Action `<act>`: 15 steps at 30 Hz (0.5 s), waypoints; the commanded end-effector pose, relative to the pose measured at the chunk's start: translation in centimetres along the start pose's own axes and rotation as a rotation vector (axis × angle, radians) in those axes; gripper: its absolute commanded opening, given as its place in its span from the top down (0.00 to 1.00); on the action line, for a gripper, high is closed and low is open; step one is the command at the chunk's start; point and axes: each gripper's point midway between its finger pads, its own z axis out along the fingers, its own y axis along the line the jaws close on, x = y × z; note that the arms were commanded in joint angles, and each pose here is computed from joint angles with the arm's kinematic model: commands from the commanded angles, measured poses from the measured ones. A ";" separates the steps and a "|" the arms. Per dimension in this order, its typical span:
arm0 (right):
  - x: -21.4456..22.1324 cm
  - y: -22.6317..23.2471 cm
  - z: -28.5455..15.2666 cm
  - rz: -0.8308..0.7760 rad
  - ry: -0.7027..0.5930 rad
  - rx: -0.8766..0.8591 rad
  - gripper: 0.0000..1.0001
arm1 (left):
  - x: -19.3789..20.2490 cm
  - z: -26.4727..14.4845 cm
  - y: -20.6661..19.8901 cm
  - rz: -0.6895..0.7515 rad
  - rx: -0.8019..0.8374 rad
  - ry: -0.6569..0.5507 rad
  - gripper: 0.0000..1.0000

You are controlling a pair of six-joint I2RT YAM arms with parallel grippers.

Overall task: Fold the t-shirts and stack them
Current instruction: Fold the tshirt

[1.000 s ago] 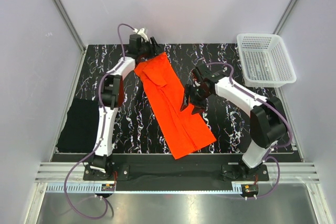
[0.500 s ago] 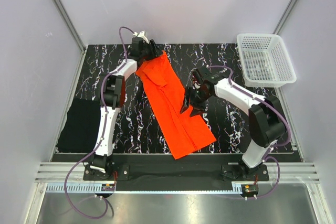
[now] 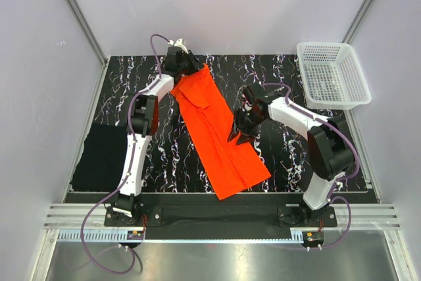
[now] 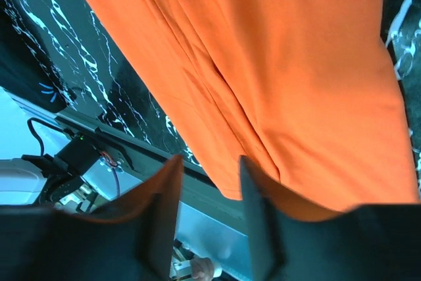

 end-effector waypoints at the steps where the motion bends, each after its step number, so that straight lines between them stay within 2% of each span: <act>1: -0.9 0.5 0.6 -0.008 -0.017 -0.037 0.58 | -4.1 0.2 -2.0 -0.014 0.068 -0.123 0.85; 3: -1.0 -0.4 1.2 0.006 -0.022 -0.012 0.69 | -4.8 0.3 -1.3 -0.056 0.062 -0.149 0.97; 4: -0.9 -1.1 1.5 0.021 -0.021 0.001 0.71 | -4.9 0.4 -1.1 -0.067 0.060 -0.155 1.00; 11: -1.1 -4.3 1.4 0.096 -0.040 0.065 0.78 | -5.1 1.2 0.2 -0.147 0.041 -0.179 1.00; 15: 0.3 -6.4 2.8 0.139 0.014 0.110 0.80 | -4.4 1.7 0.9 -0.182 0.030 -0.173 1.00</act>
